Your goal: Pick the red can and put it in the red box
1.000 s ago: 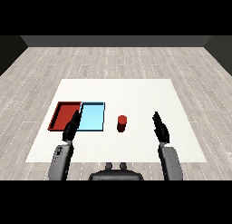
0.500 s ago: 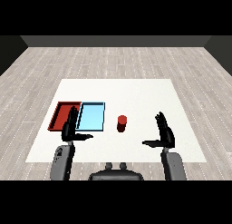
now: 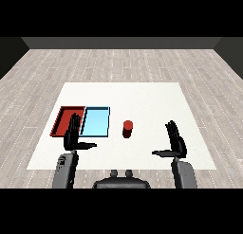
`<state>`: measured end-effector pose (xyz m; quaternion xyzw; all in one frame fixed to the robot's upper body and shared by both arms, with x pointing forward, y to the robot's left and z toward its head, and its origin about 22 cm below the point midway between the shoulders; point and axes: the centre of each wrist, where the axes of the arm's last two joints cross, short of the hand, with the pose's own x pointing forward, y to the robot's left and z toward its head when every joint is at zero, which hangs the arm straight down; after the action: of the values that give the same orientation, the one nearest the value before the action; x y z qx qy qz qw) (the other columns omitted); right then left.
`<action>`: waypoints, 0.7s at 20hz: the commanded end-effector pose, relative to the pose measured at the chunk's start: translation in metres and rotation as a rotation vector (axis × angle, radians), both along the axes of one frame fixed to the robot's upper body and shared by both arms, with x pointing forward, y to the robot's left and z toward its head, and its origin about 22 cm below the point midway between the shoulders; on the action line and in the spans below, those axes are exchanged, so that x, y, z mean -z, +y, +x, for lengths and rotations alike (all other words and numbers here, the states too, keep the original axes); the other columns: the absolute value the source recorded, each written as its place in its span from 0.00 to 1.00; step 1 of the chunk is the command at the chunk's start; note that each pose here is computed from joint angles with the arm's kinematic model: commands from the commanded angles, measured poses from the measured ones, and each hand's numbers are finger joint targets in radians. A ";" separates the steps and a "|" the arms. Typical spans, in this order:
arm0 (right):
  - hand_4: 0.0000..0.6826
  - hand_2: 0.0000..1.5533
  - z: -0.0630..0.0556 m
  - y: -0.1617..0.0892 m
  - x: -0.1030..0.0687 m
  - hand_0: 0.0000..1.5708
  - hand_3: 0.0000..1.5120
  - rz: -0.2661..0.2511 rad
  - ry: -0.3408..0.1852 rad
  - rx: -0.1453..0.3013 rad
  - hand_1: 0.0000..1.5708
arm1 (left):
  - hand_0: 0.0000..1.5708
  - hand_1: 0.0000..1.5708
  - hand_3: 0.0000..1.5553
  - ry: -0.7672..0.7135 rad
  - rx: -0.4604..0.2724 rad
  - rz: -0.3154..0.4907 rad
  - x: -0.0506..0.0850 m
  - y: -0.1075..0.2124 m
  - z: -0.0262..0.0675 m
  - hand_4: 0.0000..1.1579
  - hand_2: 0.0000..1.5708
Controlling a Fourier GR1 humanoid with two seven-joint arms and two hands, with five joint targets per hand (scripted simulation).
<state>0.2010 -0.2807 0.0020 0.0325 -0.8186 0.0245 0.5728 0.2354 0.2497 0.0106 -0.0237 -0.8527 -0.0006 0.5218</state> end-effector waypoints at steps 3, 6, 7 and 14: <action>0.00 0.00 0.001 -0.005 -0.005 0.00 0.00 0.017 0.013 -0.012 0.00 | 0.00 0.00 0.00 -0.012 0.004 0.001 0.004 0.005 0.0211 0.00 0.00; 0.00 0.00 0.026 0.016 -0.001 0.00 0.00 0.024 0.018 0.005 0.00 | 0.00 0.00 0.00 -0.018 0.009 -0.017 0.001 0.002 0.0047 0.00 0.00; 0.00 0.00 0.008 0.005 0.006 0.00 0.00 0.027 0.030 -0.008 0.00 | 0.00 0.00 0.00 0.000 -0.002 -0.025 0.015 -0.005 0.0093 0.00 0.00; 0.00 0.00 0.047 0.028 0.005 0.00 0.00 -0.009 0.060 -0.009 0.00 | 0.00 0.00 0.00 -0.027 -0.021 -0.032 -0.011 0.015 -0.0062 0.00 0.00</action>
<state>0.2310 -0.2551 -0.0010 0.0439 -0.8054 0.0265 0.5905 0.2372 0.2586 0.0099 -0.0271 -0.8576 0.0130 0.5134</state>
